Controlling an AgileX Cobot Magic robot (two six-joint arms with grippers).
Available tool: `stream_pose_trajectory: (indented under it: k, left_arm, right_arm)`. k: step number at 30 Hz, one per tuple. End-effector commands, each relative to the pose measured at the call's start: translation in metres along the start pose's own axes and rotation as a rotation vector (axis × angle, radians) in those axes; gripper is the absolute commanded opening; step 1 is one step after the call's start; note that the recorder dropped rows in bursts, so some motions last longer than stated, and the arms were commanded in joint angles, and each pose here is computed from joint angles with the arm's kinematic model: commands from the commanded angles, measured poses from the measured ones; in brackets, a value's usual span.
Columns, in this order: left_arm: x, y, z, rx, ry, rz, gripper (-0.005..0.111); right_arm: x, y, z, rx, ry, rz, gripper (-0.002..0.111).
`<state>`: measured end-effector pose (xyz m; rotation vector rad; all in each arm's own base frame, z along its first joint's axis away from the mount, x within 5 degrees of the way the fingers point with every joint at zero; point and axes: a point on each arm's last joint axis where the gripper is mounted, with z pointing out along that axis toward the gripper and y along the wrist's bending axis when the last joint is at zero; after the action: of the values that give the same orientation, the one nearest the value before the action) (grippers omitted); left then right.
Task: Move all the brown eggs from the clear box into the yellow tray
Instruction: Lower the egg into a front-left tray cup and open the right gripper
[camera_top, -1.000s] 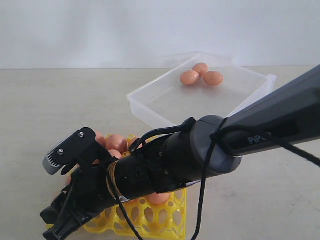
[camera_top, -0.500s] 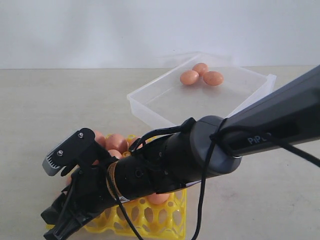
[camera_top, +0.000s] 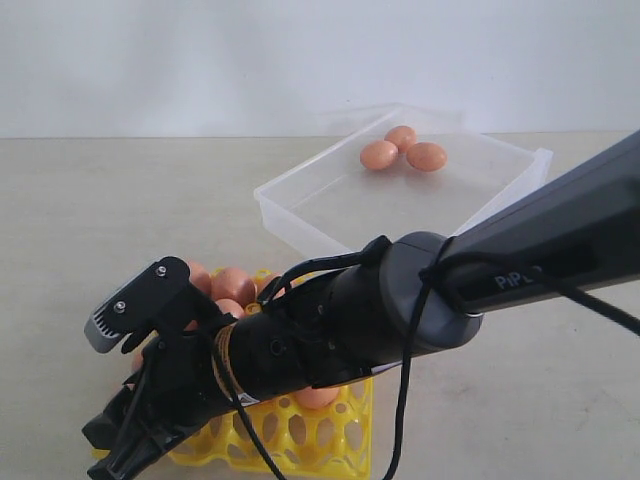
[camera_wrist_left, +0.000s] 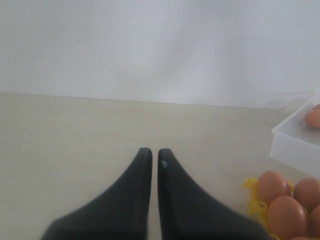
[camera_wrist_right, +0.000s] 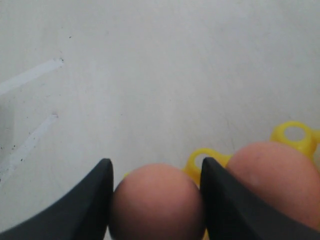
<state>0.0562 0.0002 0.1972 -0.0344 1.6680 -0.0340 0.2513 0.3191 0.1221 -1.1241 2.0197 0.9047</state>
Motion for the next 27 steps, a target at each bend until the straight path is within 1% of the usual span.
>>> stream_pose_trajectory:
  k: [1, 5, 7, 8, 10, 11, 18, 21, 27]
  left_arm:
    - [0.000, 0.000, 0.000, -0.005, -0.006, -0.001, 0.004]
    - [0.000, 0.000, 0.000, -0.005, -0.006, -0.001, 0.004]
    - [0.000, 0.000, 0.000, -0.005, -0.006, -0.001, 0.004]
    - [0.000, 0.000, 0.000, -0.005, -0.006, -0.001, 0.004]
    - [0.000, 0.000, 0.000, -0.005, -0.006, -0.001, 0.004]
    - [0.000, 0.000, 0.000, -0.005, -0.006, -0.001, 0.004]
    - [0.000, 0.000, 0.000, -0.005, -0.006, -0.001, 0.004]
    - [0.000, 0.000, 0.000, -0.005, -0.006, -0.001, 0.004]
    - [0.000, 0.000, 0.000, -0.005, -0.006, -0.001, 0.004]
  right_arm:
    - [-0.001, -0.001, 0.000, 0.004, -0.001, -0.017, 0.045]
    - [0.001, -0.004, -0.001, 0.041, 0.022, -0.017, 0.045]
    - [0.000, -0.004, -0.001, 0.037, 0.020, -0.017, 0.045]
    - [0.000, -0.003, -0.001, 0.036, 0.019, -0.017, 0.047]
    - [0.000, -0.003, -0.001, 0.036, 0.019, -0.013, 0.063]
    - [0.001, -0.003, -0.001, 0.035, 0.027, -0.030, 0.067]
    - [-0.002, -0.002, -0.002, 0.033, 0.018, -0.033, 0.066]
    - [-0.015, 0.000, -0.012, 0.045, -0.020, -0.099, 0.066]
    - [-0.039, 0.003, -0.034, 0.128, -0.065, -0.207, 0.066]
